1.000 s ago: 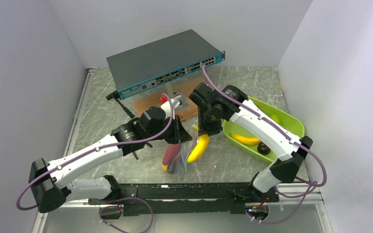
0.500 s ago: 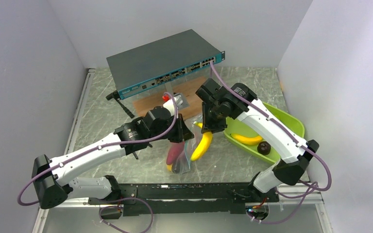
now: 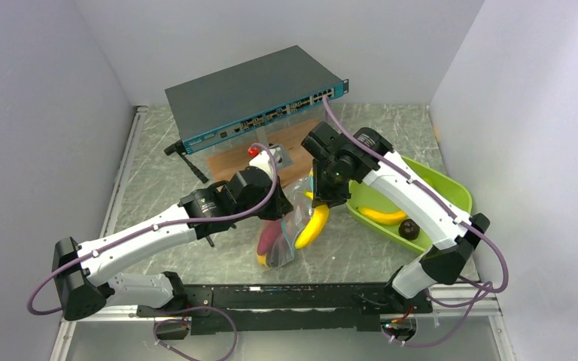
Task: Place the food in the zip-top bag and seal the zipper
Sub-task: Place the fake fruit in the zipper food storage bag.
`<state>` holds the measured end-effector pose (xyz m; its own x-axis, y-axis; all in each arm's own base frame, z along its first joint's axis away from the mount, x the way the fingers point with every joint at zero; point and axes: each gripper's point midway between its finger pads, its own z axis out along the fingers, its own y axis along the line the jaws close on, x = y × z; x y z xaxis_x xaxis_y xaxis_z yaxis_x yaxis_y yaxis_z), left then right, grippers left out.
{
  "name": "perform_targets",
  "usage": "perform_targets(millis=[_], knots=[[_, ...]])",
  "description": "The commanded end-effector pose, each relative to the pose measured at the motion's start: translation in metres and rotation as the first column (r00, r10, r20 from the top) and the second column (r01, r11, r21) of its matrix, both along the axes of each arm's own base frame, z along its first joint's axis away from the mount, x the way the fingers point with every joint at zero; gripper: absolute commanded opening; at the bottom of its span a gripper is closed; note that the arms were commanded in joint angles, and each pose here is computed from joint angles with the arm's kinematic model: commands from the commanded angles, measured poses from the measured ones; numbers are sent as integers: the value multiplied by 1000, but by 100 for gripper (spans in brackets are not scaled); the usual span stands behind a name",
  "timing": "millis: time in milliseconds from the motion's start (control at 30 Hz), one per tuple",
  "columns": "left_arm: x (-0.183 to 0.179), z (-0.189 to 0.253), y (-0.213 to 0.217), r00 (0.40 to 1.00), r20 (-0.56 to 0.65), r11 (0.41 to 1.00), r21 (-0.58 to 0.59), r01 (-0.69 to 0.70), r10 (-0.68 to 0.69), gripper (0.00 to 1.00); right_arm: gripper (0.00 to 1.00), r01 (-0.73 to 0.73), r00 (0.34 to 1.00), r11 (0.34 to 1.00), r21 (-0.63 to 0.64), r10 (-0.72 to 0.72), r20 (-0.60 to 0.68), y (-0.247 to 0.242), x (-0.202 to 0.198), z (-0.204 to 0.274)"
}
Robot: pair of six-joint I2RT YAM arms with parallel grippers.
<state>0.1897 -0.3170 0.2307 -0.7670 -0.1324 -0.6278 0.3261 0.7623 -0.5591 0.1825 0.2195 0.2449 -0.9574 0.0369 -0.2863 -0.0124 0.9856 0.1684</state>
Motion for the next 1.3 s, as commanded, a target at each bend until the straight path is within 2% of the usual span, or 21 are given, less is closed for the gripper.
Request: perform_targets(millis=[0,100,233,500,800,967,1033,1200,1267], knots=[[1,23,-14,999,42,997,-77,32,-29,0,0,58,998,997,-41,-57,28,1,15,-1],[-3,26,-17,998,33,994,-98,51,-48,0,0,67,996,996,-66,-63,59,1,23,-2],[-5,28,-19,998,29,992,-104,65,-62,0,0,26,997,1000,-17,-25,75,13,24,3],[-5,21,-18,998,21,993,-99,57,-56,0,4,-42,997,980,196,28,77,40,12,17],[-7,20,-10,999,23,994,-100,40,-38,0,0,-29,994,965,260,0,109,39,11,34],[-7,22,-13,999,24,993,-113,44,-42,0,0,15,994,977,215,-37,100,31,14,32],[-6,19,-14,999,17,994,-105,41,-39,0,0,1,995,974,228,-24,100,33,12,35],[-1,13,-14,999,22,997,-71,32,-31,0,0,-129,990,927,353,100,100,54,-4,47],[2,12,-10,999,30,999,-44,16,-15,0,0,-85,995,945,315,66,71,45,-6,40]])
